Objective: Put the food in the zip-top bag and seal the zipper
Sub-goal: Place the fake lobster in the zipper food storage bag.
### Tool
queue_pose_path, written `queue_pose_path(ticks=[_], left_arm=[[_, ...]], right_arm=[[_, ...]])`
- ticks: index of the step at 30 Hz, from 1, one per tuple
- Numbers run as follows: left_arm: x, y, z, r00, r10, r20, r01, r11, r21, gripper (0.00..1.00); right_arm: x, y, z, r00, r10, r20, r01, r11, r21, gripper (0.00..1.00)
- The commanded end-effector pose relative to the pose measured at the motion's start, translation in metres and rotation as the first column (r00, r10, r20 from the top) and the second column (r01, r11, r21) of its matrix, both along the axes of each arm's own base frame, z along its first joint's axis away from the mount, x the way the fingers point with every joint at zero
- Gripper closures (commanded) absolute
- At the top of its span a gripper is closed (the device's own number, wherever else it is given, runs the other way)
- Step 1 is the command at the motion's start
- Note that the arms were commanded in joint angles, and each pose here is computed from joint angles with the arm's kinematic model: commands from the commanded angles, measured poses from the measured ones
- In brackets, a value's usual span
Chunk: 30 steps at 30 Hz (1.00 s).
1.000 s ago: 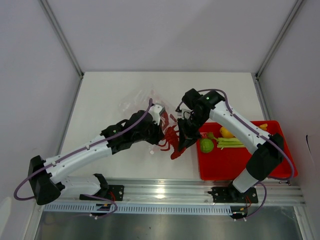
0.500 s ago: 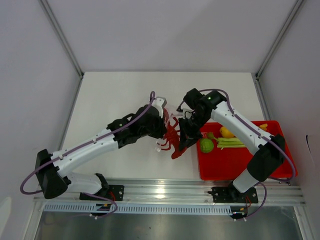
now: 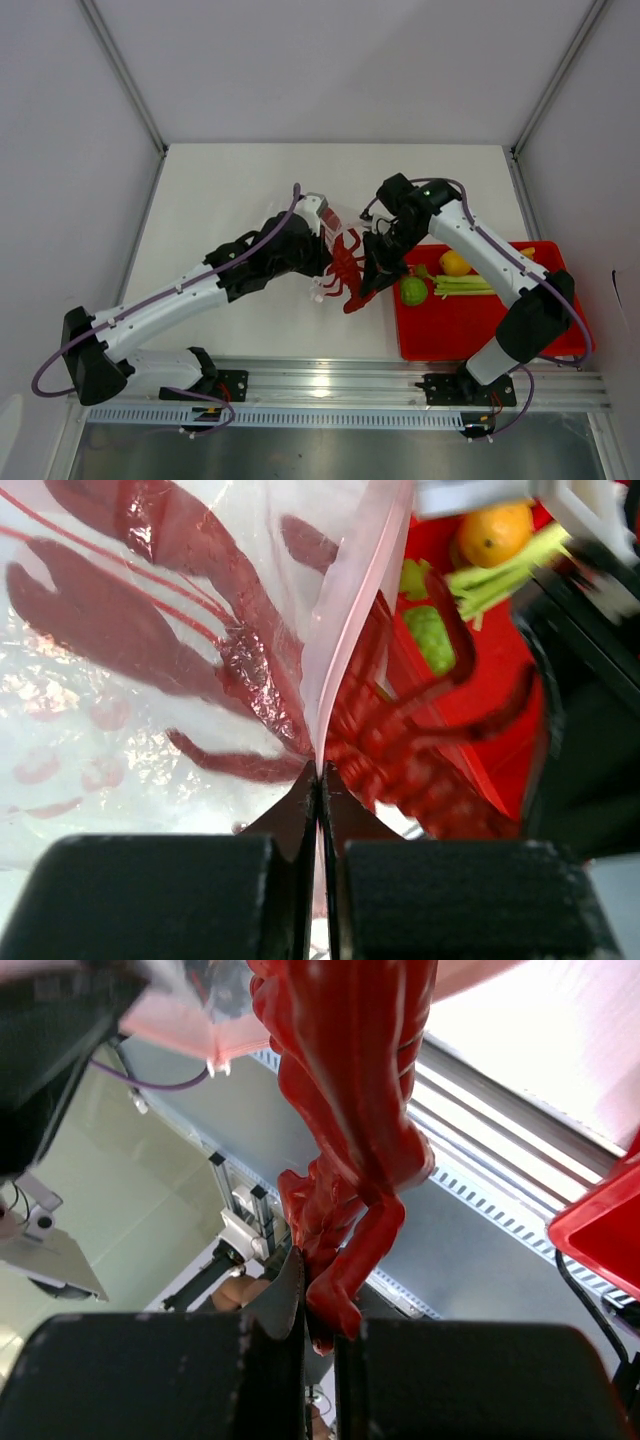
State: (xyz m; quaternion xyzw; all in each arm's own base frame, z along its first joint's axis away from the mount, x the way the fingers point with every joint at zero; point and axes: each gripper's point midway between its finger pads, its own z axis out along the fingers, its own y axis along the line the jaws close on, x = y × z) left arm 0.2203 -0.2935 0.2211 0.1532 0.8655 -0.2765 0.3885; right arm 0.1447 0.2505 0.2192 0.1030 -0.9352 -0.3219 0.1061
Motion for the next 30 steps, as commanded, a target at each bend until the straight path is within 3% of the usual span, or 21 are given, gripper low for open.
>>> queue_pose_path(ticks=[1,10,18,25,30], left_arm=[[0.013,0.009,0.004,0.996,0.051,0.077,-0.053,0.998,0.027,1.00],[0.032,0.013,-0.012,0.984,0.076,0.163,-0.092,0.991,0.095,0.99],[0.041,0.030,-0.029,0.971,0.100,0.218,-0.138,0.976,0.169,0.99],[0.003,0.019,-0.013,0.978,-0.005,0.206,0.011,0.999,-0.031,0.99],[-0.004,0.030,-0.006,0.966,-0.002,0.260,0.016,0.999,-0.052,0.99]], right_arm=[[-0.037,-0.003,0.025,0.993,0.058,-0.104,-0.055,0.998,0.039,1.00],[-0.067,-0.006,0.021,0.981,0.121,-0.150,-0.116,0.992,0.045,1.00],[-0.067,-0.019,0.008,0.985,0.097,-0.141,-0.101,0.995,-0.020,1.00],[-0.027,-0.022,0.008,0.996,-0.008,-0.086,0.005,0.999,-0.041,1.00],[-0.024,-0.011,0.016,0.993,0.003,-0.116,-0.002,1.000,0.007,1.00]])
